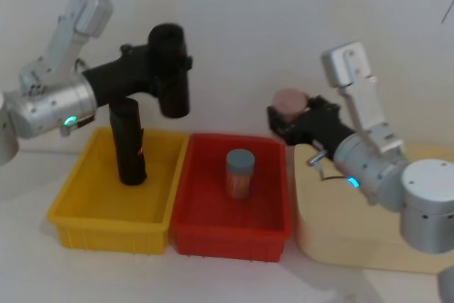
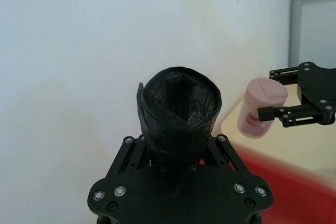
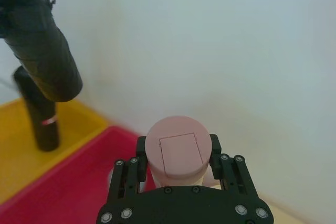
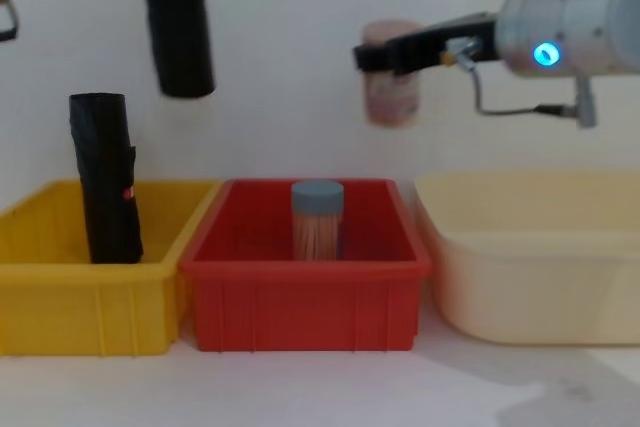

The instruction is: Pick up the garbage bag with the one hand and transfer it to the other hand.

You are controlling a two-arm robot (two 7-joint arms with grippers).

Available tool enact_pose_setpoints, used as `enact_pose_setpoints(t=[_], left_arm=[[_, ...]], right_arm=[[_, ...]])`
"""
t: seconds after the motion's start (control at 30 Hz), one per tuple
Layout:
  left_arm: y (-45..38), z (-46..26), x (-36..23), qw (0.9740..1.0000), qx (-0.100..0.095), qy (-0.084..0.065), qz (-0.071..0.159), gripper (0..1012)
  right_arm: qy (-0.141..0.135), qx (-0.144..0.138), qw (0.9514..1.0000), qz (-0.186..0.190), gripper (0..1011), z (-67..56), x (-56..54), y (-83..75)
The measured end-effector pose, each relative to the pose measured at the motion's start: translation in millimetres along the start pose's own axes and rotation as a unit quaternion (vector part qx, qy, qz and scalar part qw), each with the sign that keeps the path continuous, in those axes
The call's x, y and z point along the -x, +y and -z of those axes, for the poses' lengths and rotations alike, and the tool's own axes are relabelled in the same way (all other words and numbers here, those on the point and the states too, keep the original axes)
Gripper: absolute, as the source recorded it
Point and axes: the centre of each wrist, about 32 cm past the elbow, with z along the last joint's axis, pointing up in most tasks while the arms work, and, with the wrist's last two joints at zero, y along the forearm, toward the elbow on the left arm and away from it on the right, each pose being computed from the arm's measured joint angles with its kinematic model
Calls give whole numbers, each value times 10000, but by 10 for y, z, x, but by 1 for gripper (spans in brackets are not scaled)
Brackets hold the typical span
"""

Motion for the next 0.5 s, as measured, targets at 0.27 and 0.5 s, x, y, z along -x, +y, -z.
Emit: enact_pose_setpoints(t=[0.27,0.5], left_arm=[[-358,-158,-81,9982,379,-138,442,365],[-715,-234,-108,9939,664,-148,871,365]], right_arm=[[-211,-51,9983,546,661,-74,-179,-213],[-326,22,9940,1046,663,-80,-326,-427]])
